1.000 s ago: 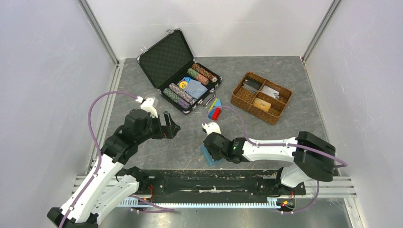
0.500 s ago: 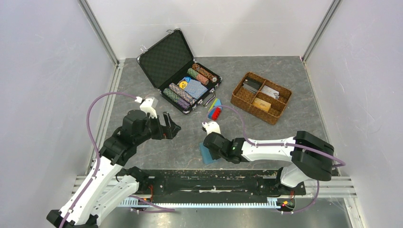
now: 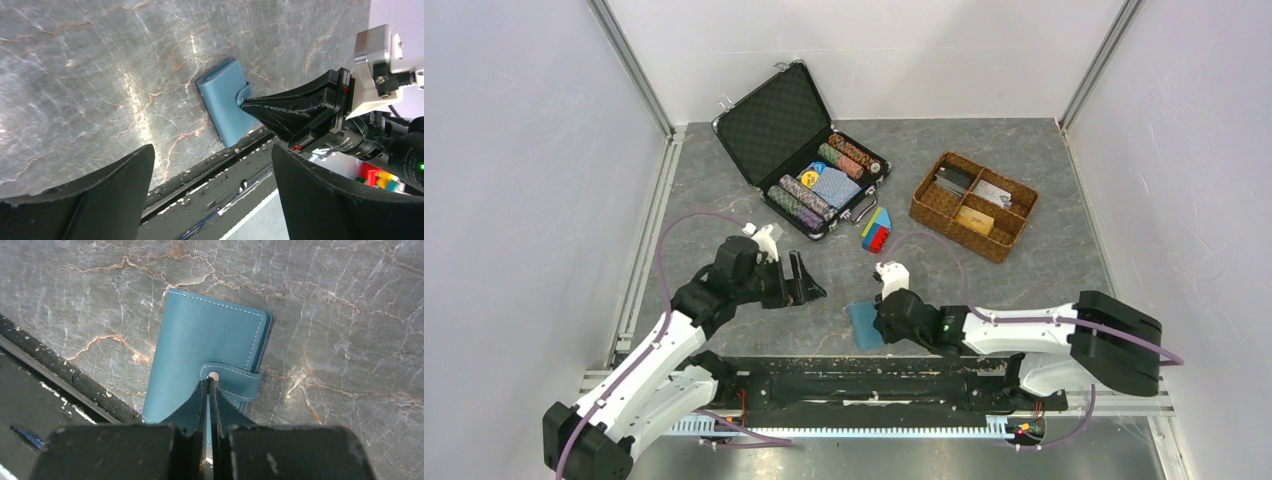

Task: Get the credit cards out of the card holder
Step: Open the card holder at the center of the board.

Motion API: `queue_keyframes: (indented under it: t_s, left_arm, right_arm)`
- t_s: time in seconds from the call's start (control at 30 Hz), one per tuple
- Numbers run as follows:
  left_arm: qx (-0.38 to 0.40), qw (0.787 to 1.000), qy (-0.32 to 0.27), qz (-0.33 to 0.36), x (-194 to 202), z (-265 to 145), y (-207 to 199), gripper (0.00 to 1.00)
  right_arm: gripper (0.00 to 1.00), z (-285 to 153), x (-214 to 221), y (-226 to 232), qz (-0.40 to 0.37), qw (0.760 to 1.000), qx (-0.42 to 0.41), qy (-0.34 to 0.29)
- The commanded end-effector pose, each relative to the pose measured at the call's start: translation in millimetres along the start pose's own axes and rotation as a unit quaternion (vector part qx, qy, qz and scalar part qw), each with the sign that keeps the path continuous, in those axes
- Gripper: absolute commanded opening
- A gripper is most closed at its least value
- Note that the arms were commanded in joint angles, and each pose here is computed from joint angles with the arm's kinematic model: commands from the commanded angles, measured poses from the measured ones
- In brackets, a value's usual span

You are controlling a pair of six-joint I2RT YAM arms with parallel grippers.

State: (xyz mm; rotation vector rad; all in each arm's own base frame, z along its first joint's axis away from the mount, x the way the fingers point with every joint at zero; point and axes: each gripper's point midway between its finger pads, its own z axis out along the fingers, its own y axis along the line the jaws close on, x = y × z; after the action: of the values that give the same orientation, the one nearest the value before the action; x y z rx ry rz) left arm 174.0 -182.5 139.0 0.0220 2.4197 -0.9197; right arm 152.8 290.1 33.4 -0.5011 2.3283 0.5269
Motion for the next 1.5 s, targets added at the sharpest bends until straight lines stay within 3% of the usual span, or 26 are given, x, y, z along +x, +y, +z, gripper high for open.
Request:
queue_keyframes:
  t_s: [0.0, 0.53, 0.8, 0.97, 1.1, 1.33, 1.47]
  left_arm:
    - [0.069, 0.997, -0.001, -0.039, -1.6, 11.9, -21.6, 0.92]
    - [0.13, 0.988, 0.048, -0.07, 41.2, 62.3, -21.0, 0.93]
    - [0.148, 0.983, 0.076, -0.076, 62.7, 76.8, -26.6, 0.85]
    - [0.151, 0.981, 0.089, -0.077, 69.7, 81.9, -28.5, 0.7]
    - [0.15, 0.98, 0.101, -0.082, 76.0, 85.1, -25.4, 0.42]
    - [0.148, 0.98, 0.111, -0.07, 79.2, 88.9, -22.9, 0.06]
    - [0.13, 0.983, 0.116, -0.054, 79.4, 91.6, -17.6, 0.02]
  right_arm:
    - [0.0, -8.8, -9.2, 10.8, 0.053, 0.996, -0.054, -0.049]
    - [0.0, -21.1, -23.3, 37.4, 0.156, 0.965, -0.196, -0.083]
    - [0.0, -20.9, -23.2, 43.8, 0.169, 0.958, -0.216, -0.08]
    - [0.0, -20.7, -18.6, 40.4, 0.171, 0.959, -0.213, -0.078]
    - [0.0, -21.5, -14.0, 35.6, 0.176, 0.959, -0.209, -0.078]
    - [0.0, -22.7, -9.6, 21.0, 0.178, 0.962, -0.19, -0.082]
    - [0.0, -21.5, -4.4, 9.7, 0.171, 0.968, -0.167, -0.077]
